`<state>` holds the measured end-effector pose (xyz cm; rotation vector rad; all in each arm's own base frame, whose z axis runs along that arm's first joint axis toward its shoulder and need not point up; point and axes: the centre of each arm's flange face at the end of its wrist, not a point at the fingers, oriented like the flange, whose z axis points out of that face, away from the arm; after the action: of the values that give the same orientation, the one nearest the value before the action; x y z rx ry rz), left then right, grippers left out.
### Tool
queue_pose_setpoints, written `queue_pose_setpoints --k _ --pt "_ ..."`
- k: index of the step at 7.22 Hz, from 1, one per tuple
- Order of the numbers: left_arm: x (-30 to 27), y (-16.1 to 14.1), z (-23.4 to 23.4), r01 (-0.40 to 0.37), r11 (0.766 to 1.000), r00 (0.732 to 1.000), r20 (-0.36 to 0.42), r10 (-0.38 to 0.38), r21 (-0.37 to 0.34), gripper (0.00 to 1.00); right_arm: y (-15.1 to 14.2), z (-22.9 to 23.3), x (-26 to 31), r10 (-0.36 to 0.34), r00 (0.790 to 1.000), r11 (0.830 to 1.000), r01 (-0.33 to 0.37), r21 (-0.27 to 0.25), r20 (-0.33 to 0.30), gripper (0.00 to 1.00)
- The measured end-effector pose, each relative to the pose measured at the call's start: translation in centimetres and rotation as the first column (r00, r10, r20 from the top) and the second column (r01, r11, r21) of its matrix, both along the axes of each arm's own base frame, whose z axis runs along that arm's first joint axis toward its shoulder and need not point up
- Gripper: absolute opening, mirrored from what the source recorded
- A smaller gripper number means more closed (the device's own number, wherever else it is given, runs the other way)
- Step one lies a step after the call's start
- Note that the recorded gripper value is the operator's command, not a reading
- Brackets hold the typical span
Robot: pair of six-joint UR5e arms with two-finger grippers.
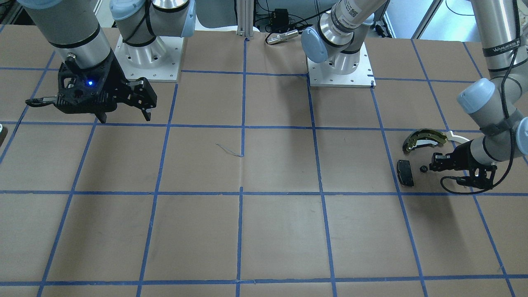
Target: Place bearing gear from tray to pile
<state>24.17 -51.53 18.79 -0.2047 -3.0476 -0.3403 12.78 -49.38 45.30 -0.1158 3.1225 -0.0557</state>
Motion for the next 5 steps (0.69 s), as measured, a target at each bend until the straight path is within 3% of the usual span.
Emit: queue_pose_setpoints --k 1,2,3,4,5 --pt "0.13 0.12 -0.02 -0.003 1.0 1.0 -0.001 0.003 0.002 0.04 0.04 0.03 0.0 0.0 1.0 1.0 0.0 -0.001 0.0 1.0" --pt "0.19 0.19 -0.1 -0.004 1.0 1.0 -0.003 0.004 0.003 0.28 0.08 0.12 0.0 -0.001 1.0 1.0 0.001 -0.003 0.0 1.0" --pt "0.16 0.24 -0.23 -0.003 1.0 1.0 -0.005 0.003 0.006 0.73 0.09 0.19 0.0 -0.001 1.0 1.0 0.001 -0.005 0.0 1.0" --pt "0.12 0.27 -0.29 -0.003 1.0 1.0 -0.006 0.003 0.007 1.0 0.08 0.18 0.0 -0.001 1.0 1.0 0.001 -0.005 0.0 1.0" --pt "0.11 0.29 -0.28 -0.003 1.0 1.0 -0.005 0.003 0.006 1.0 0.05 0.12 0.0 -0.001 1.0 1.0 0.001 -0.004 0.0 1.0"
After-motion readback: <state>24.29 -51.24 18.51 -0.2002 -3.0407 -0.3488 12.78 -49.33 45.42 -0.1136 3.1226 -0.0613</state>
